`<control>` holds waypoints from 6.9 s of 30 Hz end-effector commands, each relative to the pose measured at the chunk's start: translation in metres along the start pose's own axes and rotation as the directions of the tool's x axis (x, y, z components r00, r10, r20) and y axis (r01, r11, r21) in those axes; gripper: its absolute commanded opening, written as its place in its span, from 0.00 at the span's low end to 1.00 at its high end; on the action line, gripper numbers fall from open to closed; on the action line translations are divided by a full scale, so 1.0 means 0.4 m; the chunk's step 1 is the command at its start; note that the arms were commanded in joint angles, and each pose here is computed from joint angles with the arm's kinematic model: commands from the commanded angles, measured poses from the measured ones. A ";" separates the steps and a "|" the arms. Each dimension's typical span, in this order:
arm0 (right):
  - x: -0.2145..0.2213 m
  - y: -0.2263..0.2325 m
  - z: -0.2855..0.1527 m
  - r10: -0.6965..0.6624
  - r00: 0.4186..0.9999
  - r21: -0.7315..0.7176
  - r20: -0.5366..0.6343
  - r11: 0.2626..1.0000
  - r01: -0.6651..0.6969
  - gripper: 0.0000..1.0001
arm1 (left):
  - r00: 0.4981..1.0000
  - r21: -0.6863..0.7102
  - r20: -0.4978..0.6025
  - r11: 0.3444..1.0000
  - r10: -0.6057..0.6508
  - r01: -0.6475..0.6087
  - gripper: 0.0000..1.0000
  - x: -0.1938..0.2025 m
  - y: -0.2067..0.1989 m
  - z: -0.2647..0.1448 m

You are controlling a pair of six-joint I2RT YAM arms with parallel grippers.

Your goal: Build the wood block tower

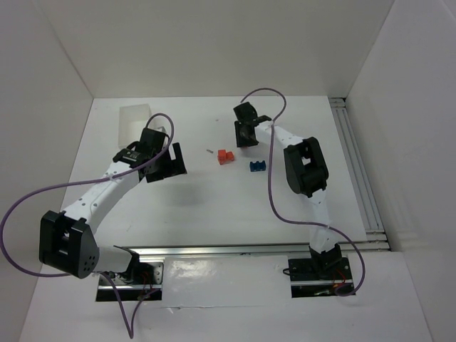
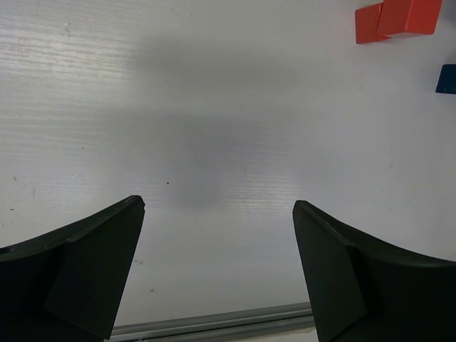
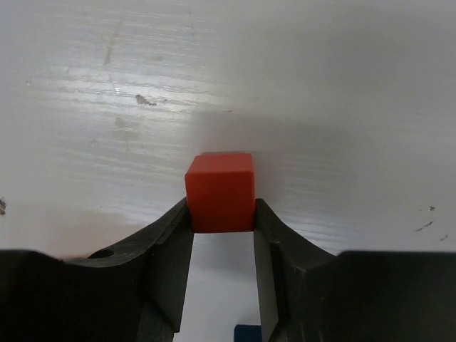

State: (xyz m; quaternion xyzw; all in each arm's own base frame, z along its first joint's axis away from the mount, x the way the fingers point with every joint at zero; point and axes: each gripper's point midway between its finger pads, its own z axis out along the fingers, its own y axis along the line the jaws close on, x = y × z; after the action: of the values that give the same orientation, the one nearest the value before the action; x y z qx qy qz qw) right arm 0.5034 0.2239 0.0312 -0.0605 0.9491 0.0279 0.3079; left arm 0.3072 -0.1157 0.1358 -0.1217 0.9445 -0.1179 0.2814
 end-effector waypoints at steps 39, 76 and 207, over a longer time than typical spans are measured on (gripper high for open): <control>-0.080 -0.051 -0.200 0.212 0.963 0.046 0.165 0.974 -0.222 0.71 | 1.000 0.027 0.001 0.999 0.021 -0.021 0.99 0.011 -0.019 0.001; -0.070 -0.040 -0.177 0.108 0.985 0.039 0.135 0.993 -0.114 0.29 | 1.000 0.008 -0.021 1.000 0.020 -0.020 0.99 0.023 -0.018 0.027; 0.023 0.210 -0.159 -0.112 0.993 -0.065 0.033 0.991 0.114 0.80 | 1.000 0.013 -0.014 1.000 0.020 -0.020 0.99 0.019 -0.020 0.021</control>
State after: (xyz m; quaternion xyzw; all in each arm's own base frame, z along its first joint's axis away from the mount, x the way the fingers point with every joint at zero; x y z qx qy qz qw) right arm 0.4453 0.2895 0.0718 -0.1178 0.9415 0.0383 0.3133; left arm 0.3029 -0.1246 0.1223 -0.1100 0.9506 -0.1174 0.2655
